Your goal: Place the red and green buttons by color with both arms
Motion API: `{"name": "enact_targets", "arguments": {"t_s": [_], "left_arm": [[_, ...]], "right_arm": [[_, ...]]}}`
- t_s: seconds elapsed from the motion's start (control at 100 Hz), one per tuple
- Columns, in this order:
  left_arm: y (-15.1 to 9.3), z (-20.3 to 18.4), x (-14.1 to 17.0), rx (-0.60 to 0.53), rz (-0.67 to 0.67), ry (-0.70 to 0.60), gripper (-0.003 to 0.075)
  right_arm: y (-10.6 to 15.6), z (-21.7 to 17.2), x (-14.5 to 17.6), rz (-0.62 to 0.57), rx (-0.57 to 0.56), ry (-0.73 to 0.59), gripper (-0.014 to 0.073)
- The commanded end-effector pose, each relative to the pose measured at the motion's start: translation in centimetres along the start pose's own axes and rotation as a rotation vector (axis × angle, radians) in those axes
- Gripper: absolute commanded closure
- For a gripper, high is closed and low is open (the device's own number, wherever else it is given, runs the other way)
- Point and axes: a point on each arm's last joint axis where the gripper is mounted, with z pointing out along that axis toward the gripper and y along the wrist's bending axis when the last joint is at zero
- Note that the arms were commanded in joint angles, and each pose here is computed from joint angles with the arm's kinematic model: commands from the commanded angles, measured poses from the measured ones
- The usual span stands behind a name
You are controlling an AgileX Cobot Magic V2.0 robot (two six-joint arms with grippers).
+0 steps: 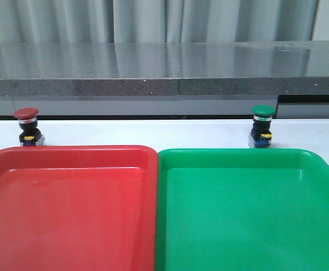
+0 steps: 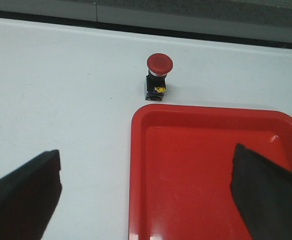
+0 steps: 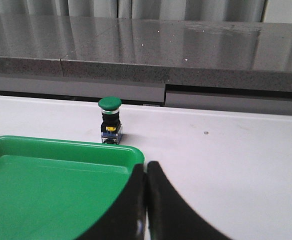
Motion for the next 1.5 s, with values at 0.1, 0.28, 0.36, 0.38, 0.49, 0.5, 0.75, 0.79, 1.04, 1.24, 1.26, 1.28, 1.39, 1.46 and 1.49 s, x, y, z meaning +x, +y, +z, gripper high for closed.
{"name": "enact_targets", "arguments": {"t_s": [0.1,0.28,0.36,0.38,0.49,0.5,0.75,0.79,1.04,1.24,1.26,1.28,1.39,1.46,1.49], "left_arm": [[-0.5,-0.2,-2.3,0.032,-0.026,-0.078,0.005],[-1.1,1.1,-4.9,0.043,-0.035,-0.069,0.005],[-1.5,2.2,-6.2,0.05,-0.019,-0.049,0.005],[-1.7,2.6,-6.5,0.054,-0.012,-0.044,0.005],[-2.8,4.5,-8.1,0.077,0.016,-0.015,0.0064],[-2.9,4.9,-8.2,0.076,0.019,-0.008,0.0066],[-4.8,10.8,-10.9,0.077,0.094,0.051,0.0092],[-5.0,12.0,-11.2,0.071,0.106,0.065,0.0092],[-5.4,18.2,-11.6,0.035,0.152,0.145,0.0092],[-5.4,22.0,-11.0,0.014,0.185,0.197,0.0092],[-5.4,22.3,-10.9,0.013,0.185,0.202,0.0092],[-5.4,22.6,-10.8,0.012,0.185,0.208,0.0092],[-5.3,24.0,-10.0,0.009,0.185,0.234,0.0092],[-5.3,24.8,-9.5,0.008,0.184,0.247,0.0092],[-5.3,25.0,-9.4,0.008,0.182,0.248,0.0092]], "right_arm": [[-0.1,-0.3,-1.3,-0.012,0.01,-0.114,0.0662],[-0.1,-0.3,-1.3,-0.012,0.01,-0.114,0.0662],[-0.1,-0.3,-1.3,-0.012,0.01,-0.114,0.0662],[-0.1,-0.3,-1.3,-0.012,0.01,-0.114,0.0662],[-0.1,-0.3,-1.3,-0.012,0.01,-0.114,0.0662],[-0.1,-0.3,-1.3,-0.012,0.01,-0.114,0.0662],[-0.1,-0.3,-1.3,-0.012,0.01,-0.114,0.0662],[-0.1,-0.3,-1.3,-0.012,0.01,-0.114,0.0662],[-0.1,-0.3,-1.3,-0.012,0.01,-0.114,0.0662],[-0.1,-0.3,-1.3,-0.012,0.01,-0.114,0.0662],[-0.1,-0.3,-1.3,-0.012,0.01,-0.114,0.0662],[-0.1,-0.3,-1.3,-0.012,0.01,-0.114,0.0662],[-0.1,-0.3,-1.3,-0.012,0.01,-0.114,0.0662],[-0.1,-0.3,-1.3,-0.012,0.01,-0.114,0.0662],[-0.1,-0.3,-1.3,-0.012,0.01,-0.114,0.0662]]}}
